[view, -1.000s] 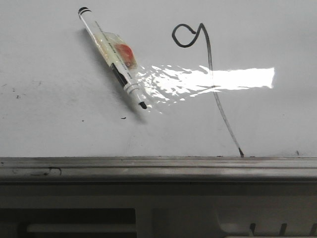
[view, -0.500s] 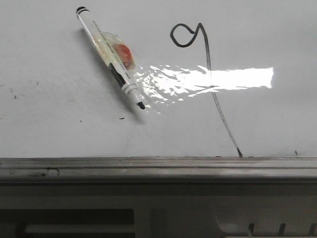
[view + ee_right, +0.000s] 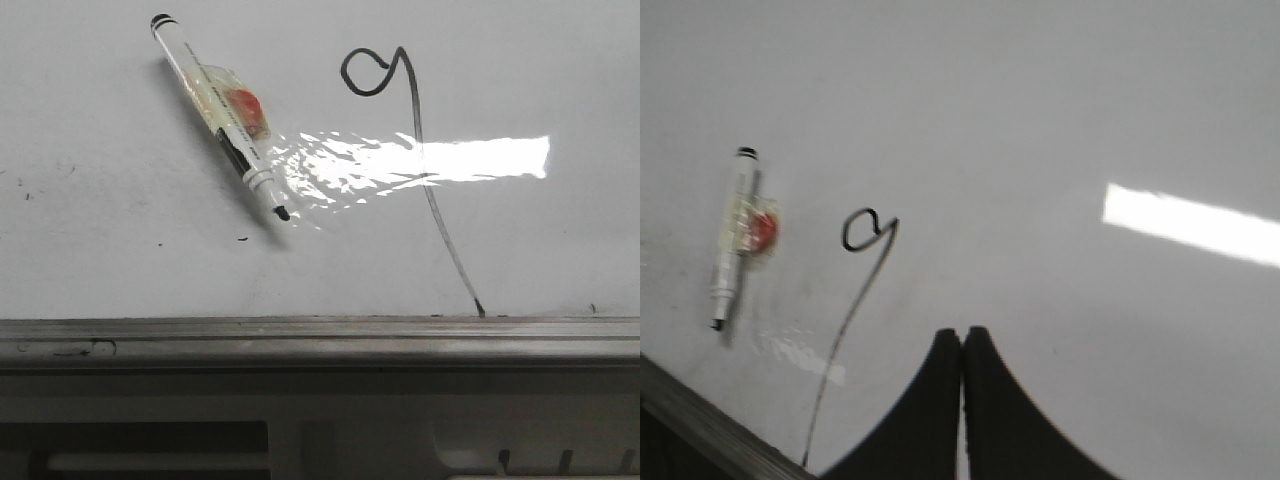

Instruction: Write number 9 on whiteboard

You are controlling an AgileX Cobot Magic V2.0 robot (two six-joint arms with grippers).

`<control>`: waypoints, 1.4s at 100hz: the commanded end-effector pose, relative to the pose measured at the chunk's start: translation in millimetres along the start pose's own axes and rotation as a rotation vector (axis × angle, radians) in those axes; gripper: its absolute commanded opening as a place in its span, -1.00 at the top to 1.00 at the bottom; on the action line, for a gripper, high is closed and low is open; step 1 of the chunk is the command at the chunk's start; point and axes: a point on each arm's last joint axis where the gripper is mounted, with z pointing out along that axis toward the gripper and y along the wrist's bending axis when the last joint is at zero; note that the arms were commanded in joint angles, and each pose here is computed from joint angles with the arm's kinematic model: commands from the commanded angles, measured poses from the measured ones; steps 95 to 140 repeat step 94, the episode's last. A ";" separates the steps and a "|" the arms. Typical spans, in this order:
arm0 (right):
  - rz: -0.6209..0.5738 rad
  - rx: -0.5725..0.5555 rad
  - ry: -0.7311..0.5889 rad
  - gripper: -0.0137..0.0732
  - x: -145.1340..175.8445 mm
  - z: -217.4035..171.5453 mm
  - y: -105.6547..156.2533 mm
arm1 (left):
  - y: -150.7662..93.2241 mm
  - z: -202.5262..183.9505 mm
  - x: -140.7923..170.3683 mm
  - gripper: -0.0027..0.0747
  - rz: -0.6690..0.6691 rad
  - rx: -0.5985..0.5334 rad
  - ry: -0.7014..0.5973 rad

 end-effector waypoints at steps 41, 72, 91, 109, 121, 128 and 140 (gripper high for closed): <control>0.123 0.352 0.186 0.84 116.4 8.2 -4.9 | 0.5 1.2 4.0 0.98 -0.025 -0.002 -0.048; 0.121 0.351 0.209 0.84 118.1 7.3 -4.4 | 0.5 1.2 4.0 0.98 -0.025 -0.002 -0.048; 0.121 0.351 0.209 0.84 118.1 7.3 -4.4 | 0.5 1.2 4.0 0.98 -0.025 -0.002 -0.048; 0.121 0.351 0.209 0.84 118.1 7.3 -4.4 | 0.5 1.2 4.0 0.98 -0.025 -0.002 -0.048; 0.121 0.351 0.209 0.84 118.1 7.3 -4.4 | 0.5 1.2 4.0 0.98 -0.025 -0.002 -0.048; 0.121 0.351 0.209 0.84 118.1 7.3 -4.4 | 0.5 1.2 4.0 0.98 -0.025 -0.002 -0.048; 0.121 0.351 0.209 0.84 118.1 7.3 -4.4 | 0.5 1.2 4.0 0.98 -0.025 -0.002 -0.048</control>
